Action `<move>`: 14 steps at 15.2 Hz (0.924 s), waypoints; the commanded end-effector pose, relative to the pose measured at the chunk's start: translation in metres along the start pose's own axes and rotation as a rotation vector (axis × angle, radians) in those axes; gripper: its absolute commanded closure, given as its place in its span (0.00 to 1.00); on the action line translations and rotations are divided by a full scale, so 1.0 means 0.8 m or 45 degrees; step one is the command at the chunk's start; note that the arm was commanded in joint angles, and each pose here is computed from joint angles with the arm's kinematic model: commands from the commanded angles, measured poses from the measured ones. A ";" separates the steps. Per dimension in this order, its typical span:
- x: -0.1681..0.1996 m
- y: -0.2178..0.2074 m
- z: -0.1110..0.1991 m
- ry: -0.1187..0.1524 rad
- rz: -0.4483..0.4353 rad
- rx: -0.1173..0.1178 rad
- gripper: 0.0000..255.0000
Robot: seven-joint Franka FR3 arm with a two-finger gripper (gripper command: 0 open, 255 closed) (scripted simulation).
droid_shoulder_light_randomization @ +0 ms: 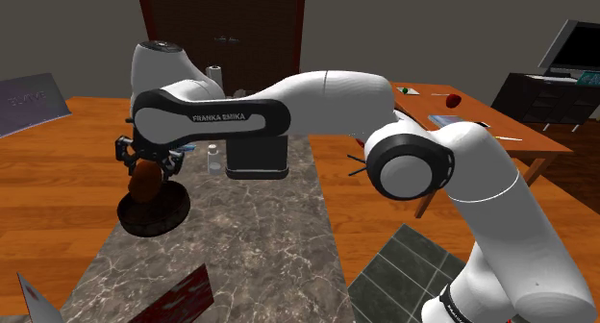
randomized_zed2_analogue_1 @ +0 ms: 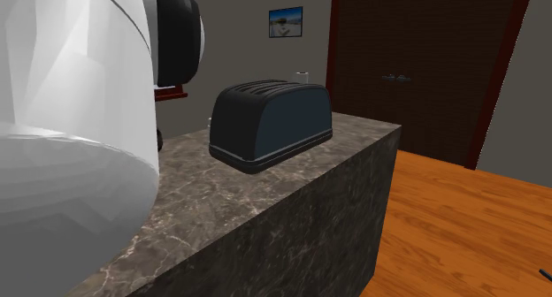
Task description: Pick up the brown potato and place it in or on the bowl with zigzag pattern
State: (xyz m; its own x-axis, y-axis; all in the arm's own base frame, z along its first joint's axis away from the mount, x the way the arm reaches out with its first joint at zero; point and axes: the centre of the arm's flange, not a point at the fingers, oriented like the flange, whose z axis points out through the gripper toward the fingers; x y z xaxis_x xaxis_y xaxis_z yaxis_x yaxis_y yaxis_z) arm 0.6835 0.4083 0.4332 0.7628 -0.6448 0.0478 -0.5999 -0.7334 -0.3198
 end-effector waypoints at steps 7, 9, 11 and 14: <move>-0.002 0.013 0.034 0.000 0.000 0.001 1.00; -0.002 0.013 0.034 0.000 0.000 0.001 1.00; -0.002 0.013 0.034 0.000 0.000 0.001 1.00; -0.002 0.013 0.034 0.000 0.000 0.001 0.00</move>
State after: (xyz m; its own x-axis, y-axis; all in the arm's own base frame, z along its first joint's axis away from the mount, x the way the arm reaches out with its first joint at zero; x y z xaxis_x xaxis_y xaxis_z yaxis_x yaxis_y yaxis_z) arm 0.6829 0.4078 0.4042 0.7627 -0.6449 0.0480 -0.5998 -0.7332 -0.3204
